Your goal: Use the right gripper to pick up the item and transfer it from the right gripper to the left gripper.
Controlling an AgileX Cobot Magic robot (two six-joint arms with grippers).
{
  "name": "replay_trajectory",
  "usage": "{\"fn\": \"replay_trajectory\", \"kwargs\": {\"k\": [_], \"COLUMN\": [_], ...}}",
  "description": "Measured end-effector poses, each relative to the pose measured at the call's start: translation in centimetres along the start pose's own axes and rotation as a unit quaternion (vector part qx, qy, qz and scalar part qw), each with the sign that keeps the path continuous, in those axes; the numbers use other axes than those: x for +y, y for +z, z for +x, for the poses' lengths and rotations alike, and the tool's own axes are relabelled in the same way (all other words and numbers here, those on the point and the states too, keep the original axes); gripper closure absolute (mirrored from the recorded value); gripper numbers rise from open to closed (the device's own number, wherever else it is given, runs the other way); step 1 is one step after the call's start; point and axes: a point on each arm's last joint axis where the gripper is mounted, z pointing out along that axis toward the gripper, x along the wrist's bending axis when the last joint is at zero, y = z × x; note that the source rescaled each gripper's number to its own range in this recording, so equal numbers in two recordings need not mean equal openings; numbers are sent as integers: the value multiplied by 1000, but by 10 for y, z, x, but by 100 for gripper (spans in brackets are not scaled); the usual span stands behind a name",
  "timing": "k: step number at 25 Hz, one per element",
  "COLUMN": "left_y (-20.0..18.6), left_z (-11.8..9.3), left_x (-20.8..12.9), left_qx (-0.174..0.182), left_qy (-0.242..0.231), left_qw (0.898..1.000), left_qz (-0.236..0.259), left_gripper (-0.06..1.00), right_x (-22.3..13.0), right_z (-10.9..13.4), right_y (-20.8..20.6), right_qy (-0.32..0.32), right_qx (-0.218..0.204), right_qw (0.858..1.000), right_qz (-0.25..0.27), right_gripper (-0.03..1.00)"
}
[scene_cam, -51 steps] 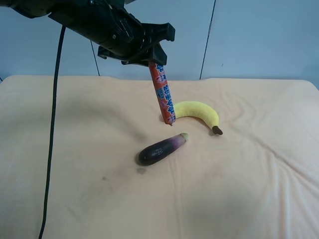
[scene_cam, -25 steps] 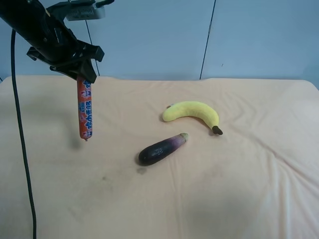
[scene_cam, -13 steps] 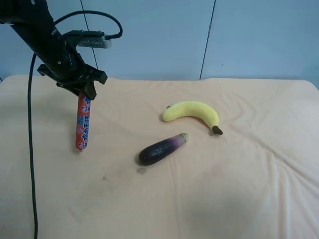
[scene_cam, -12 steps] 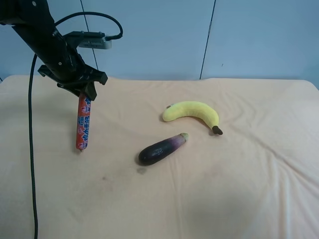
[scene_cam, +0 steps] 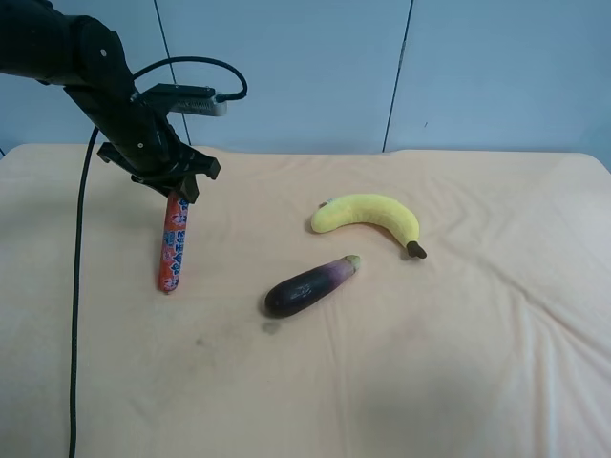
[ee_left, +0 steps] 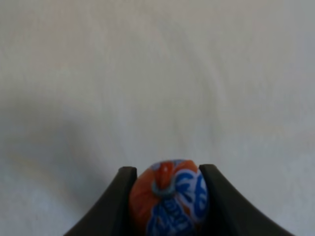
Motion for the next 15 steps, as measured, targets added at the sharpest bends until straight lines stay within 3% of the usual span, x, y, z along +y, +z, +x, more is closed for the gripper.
{"fn": "replay_trajectory", "kwargs": {"k": [15], "left_y": [18], "left_z": [2], "left_x": [11], "left_qx": [8], "left_qy": [3], "left_qw": [998], "left_qz": [-67], "left_gripper": [94], "right_x": [0], "right_z": [0], "right_y": [0], "right_qy": [0], "right_qx": [0], "right_qw": [1000], "right_qz": [0], "right_gripper": [10]}}
